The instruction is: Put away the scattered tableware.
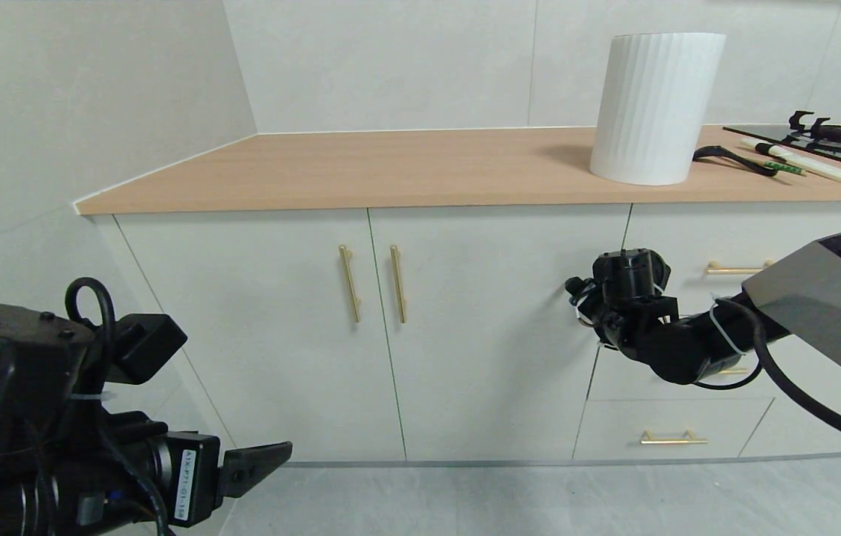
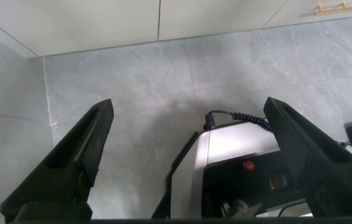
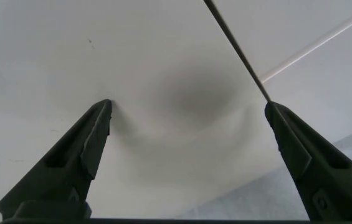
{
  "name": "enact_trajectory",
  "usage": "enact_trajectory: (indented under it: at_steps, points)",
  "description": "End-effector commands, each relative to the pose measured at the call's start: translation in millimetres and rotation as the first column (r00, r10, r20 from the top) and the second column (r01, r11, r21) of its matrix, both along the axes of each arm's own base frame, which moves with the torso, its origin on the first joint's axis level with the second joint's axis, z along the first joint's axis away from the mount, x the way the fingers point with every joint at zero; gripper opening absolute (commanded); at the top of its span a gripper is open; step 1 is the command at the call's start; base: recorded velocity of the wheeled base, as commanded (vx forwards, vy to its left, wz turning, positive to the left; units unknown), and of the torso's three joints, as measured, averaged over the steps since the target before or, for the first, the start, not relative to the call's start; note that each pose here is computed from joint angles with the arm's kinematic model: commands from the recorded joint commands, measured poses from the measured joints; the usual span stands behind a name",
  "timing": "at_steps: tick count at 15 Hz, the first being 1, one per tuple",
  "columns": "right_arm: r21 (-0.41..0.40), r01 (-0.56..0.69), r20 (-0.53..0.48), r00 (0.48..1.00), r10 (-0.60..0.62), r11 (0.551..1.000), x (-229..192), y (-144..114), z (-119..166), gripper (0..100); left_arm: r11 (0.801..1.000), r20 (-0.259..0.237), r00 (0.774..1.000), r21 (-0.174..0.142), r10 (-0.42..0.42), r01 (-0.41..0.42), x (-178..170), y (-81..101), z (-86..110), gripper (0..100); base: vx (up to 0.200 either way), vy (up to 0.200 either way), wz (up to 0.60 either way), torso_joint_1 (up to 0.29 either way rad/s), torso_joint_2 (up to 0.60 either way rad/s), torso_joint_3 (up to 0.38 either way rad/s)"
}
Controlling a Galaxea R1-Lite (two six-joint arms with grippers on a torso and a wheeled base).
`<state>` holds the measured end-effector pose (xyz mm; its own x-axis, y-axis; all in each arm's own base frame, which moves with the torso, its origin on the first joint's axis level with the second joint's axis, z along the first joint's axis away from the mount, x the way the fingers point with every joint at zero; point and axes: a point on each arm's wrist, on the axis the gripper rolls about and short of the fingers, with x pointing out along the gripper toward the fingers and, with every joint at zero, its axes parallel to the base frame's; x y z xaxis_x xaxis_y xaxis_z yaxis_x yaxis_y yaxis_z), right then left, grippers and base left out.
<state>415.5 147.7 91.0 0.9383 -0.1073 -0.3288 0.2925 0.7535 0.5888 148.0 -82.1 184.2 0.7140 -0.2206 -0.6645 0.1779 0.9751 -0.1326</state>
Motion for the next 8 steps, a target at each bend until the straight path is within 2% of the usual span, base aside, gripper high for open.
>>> enact_trajectory:
  at_steps: [1, 3, 5, 7, 8]
  points:
    - [0.001, 0.003, 0.005, 1.0, -0.003, 1.0, 0, -1, 2, 100, 1.0, -0.002, 1.0, 0.001, 0.001, -0.001, 0, 0.0, -0.4, 100, 0.0, 0.0, 0.0, 0.0, 0.0, 0.0]
    - [0.004, -0.008, 0.0, 1.0, 0.008, 1.0, -6, -3, 5, 100, 1.0, -0.002, 1.0, 0.001, 0.0, 0.0, 0, -0.2, -0.4, 100, 0.0, 0.0, 0.0, 0.0, 0.0, 0.0]
    - [0.032, -0.107, -0.032, 0.994, 0.108, 0.994, -28, -4, 12, 100, 1.0, -0.001, 1.0, 0.0, 0.001, -0.001, 0, 0.1, -0.1, 100, 0.0, 0.0, 0.0, 0.0, 0.0, 0.0]
    - [0.077, -0.296, -0.094, 0.948, 0.303, 0.952, -73, -13, 21, 100, 1.0, -0.001, 1.0, 0.0, 0.001, -0.001, 0, 0.1, -0.1, 100, 0.0, 0.0, 0.0, 0.0, 0.0, 0.0]
    - [0.078, -0.413, -0.088, 0.904, 0.419, 0.907, -93, -19, 32, 100, 1.0, -0.001, 1.0, 0.0, 0.001, -0.001, 0, 0.1, -0.1, 100, 0.0, 0.0, 0.0, 0.0, 0.0, 0.0]
